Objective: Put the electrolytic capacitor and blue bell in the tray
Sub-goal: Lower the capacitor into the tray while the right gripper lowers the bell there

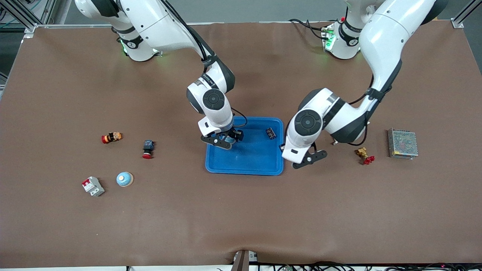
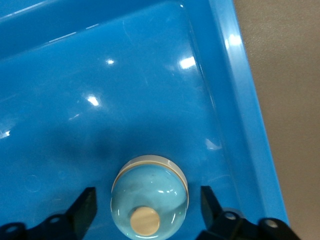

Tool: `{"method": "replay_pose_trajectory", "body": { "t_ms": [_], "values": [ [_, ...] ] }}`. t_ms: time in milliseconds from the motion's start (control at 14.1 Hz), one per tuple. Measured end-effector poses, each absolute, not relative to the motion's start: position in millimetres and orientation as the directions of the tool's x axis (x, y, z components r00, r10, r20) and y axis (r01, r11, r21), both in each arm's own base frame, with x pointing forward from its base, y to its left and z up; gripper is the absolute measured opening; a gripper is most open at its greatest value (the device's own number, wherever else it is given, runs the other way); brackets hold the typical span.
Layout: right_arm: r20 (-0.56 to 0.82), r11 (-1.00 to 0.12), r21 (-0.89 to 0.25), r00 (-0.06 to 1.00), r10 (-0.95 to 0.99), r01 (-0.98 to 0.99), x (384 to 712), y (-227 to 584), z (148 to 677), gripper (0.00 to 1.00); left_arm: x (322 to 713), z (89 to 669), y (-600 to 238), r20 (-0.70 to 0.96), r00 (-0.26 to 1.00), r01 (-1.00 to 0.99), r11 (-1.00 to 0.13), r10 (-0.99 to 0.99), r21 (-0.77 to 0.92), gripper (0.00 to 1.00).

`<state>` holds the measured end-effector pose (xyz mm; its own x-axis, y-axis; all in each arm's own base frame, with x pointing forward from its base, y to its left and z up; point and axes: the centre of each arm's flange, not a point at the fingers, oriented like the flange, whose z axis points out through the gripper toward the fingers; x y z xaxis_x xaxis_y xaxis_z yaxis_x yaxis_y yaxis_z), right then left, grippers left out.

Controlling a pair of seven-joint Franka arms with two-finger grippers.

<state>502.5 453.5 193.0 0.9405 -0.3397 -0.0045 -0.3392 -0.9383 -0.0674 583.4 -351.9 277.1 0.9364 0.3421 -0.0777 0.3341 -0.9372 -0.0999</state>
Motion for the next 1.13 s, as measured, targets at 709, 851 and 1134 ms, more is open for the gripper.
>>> {"method": "replay_pose_trajectory", "body": {
  "t_ms": [709,851,1134],
  "values": [
    [-0.005,-0.949,-0.047,0.95,-0.312,-0.312,512.3,451.1,230.7,1.0,557.4,234.7,-425.6,-0.062,0.967,0.252,-0.966,0.249,0.058,0.33],
    [-0.015,-0.961,-0.024,0.961,-0.276,-0.276,522.9,434.3,262.5,1.0,555.7,224.2,-433.2,-0.068,0.971,0.232,-0.971,0.228,0.064,0.33],
    [-0.04,-0.984,0.001,0.983,-0.179,-0.179,555.9,373.0,316.1,1.0,555.2,212.5,-436.5,-0.078,0.981,0.183,-0.981,0.178,0.065,0.33]
  ]
}}
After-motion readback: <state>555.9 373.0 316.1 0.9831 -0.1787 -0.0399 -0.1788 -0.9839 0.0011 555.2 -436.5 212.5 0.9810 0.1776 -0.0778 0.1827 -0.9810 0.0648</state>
